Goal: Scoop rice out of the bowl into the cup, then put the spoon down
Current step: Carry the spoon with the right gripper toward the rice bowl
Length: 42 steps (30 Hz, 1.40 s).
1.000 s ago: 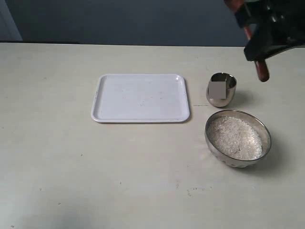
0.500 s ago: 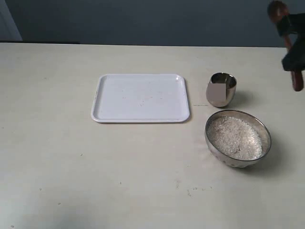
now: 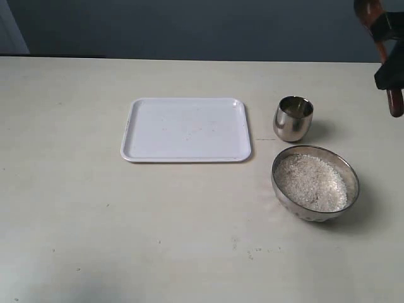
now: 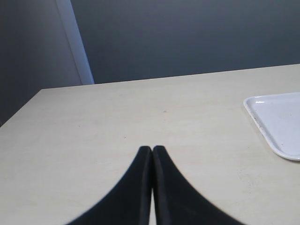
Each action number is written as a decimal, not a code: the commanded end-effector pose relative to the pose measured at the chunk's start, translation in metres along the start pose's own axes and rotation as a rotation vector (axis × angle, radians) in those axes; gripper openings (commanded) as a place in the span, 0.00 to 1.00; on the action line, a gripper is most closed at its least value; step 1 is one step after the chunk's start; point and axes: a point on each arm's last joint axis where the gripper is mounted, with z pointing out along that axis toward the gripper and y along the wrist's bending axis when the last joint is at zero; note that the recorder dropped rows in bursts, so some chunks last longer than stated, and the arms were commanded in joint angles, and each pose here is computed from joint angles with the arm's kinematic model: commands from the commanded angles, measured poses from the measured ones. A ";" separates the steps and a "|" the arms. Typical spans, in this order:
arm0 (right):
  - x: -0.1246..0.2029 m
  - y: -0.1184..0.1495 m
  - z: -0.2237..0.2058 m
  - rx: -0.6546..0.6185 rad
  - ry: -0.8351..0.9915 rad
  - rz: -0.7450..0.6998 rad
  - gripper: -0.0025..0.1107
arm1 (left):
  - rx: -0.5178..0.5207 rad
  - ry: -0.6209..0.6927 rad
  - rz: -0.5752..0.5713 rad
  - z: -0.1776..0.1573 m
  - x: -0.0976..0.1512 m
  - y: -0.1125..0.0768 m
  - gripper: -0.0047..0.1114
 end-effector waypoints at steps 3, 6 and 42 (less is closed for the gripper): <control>0.002 0.017 -0.014 -0.145 -0.071 -0.034 0.01 | 0.005 -0.020 -0.005 -0.001 -0.002 0.000 0.04; 0.006 0.024 -0.025 -0.176 -0.117 -0.052 0.01 | 0.005 -0.020 -0.005 -0.001 -0.002 0.000 0.04; 0.073 0.038 0.009 0.433 -0.280 -0.595 0.01 | 0.005 -0.020 -0.005 -0.001 -0.002 0.000 0.04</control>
